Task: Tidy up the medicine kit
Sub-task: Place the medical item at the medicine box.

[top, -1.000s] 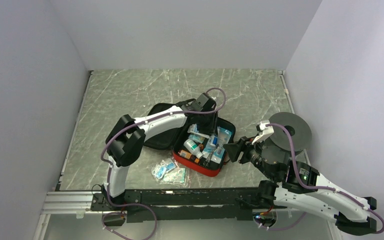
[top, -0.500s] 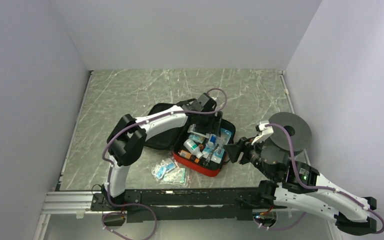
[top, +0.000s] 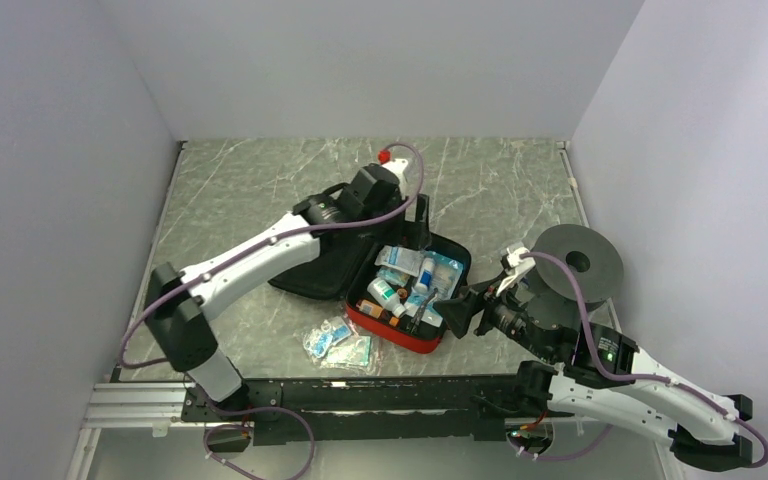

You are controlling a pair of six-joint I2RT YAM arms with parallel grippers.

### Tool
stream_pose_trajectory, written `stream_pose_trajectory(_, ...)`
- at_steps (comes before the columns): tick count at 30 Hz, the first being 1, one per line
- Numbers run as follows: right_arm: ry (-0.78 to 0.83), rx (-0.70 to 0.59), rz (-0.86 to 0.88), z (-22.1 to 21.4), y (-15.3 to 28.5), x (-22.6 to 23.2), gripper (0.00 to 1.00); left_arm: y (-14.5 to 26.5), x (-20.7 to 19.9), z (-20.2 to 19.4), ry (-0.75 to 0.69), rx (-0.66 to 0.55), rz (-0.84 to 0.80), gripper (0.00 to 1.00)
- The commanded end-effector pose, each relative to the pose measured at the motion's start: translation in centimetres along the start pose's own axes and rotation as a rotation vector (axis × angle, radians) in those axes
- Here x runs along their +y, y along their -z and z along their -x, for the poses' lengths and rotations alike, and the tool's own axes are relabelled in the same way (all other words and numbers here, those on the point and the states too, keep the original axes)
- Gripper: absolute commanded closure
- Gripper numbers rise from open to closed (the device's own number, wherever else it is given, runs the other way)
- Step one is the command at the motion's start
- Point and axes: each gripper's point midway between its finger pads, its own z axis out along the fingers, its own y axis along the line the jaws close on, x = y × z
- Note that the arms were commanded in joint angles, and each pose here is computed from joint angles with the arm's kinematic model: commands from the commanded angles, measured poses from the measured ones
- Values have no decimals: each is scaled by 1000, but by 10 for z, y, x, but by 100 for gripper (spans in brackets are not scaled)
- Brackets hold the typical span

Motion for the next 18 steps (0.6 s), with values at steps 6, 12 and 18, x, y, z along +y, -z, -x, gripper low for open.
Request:
stream_pose_trajectory(6, -114, 4, -263, -10, -9, -38, 19, 90, 39, 22, 18, -168, 139, 1)
stream_pose_trajectory(12, -155, 84, -482, -39, -26, -63, 20, 120, 64, -1, 67, -165, 186, 1)
stream_pose_trajectory(18, -190, 93, -600, -55, -36, -82, 23, 151, 81, -21, 108, -201, 192, 2)
